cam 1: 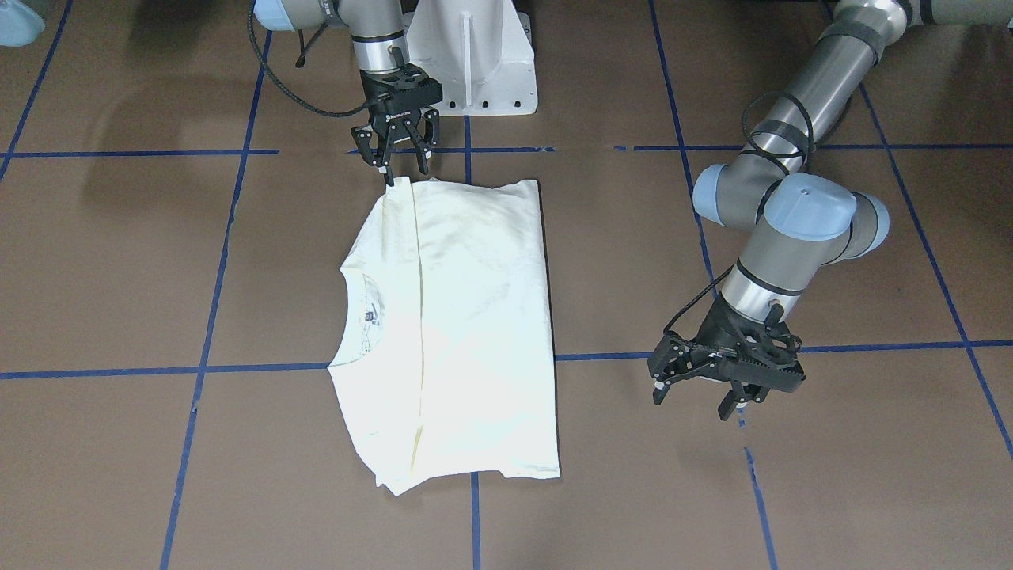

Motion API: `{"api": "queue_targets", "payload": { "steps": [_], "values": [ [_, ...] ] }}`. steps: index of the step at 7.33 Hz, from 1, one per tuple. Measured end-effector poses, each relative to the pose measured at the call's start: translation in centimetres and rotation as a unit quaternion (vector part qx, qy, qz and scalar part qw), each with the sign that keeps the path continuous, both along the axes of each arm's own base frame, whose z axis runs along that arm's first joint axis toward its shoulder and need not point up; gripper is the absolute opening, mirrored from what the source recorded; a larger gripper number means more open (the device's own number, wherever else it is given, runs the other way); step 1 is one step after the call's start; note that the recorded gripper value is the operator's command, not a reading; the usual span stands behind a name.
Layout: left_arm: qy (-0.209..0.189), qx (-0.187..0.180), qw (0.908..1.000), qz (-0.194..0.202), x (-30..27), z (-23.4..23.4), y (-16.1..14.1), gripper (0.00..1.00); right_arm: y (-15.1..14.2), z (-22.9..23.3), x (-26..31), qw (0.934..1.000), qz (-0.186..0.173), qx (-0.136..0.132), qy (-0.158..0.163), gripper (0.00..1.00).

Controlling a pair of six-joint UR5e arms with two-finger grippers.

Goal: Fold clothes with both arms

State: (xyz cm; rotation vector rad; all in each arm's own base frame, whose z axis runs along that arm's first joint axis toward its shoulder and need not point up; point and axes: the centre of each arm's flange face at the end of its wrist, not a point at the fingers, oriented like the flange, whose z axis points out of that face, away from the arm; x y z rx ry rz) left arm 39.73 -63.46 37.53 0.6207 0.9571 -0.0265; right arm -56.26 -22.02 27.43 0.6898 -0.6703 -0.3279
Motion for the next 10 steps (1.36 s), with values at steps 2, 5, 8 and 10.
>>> {"api": "queue_targets", "payload": {
  "steps": [2, 5, 8, 10],
  "values": [
    [0.000, 0.000, 1.0000, 0.000, 0.0, 0.1, 0.0, 1.00, 0.2, 0.5, -0.4, 1.0000, -0.002, 0.002, 0.007, 0.40],
    [0.000, 0.000, 1.0000, 0.000, 0.0, 0.0, 0.0, 1.00, 0.0, 0.7, -0.5, 0.9999, 0.004, 0.008, 0.011, 0.00],
    [0.000, 0.001, 1.0000, 0.000, 0.0, -0.1, 0.0, 1.00, -1.0, 0.0, 0.0, 0.9997, 0.021, 0.014, 0.005, 0.00],
    [0.001, 0.001, 1.0000, 0.001, 0.1, -0.1, 0.1, 1.00, -2.6, -0.3, 1.5, 0.9987, 0.049, -0.006, -0.016, 0.00]
  ]
}}
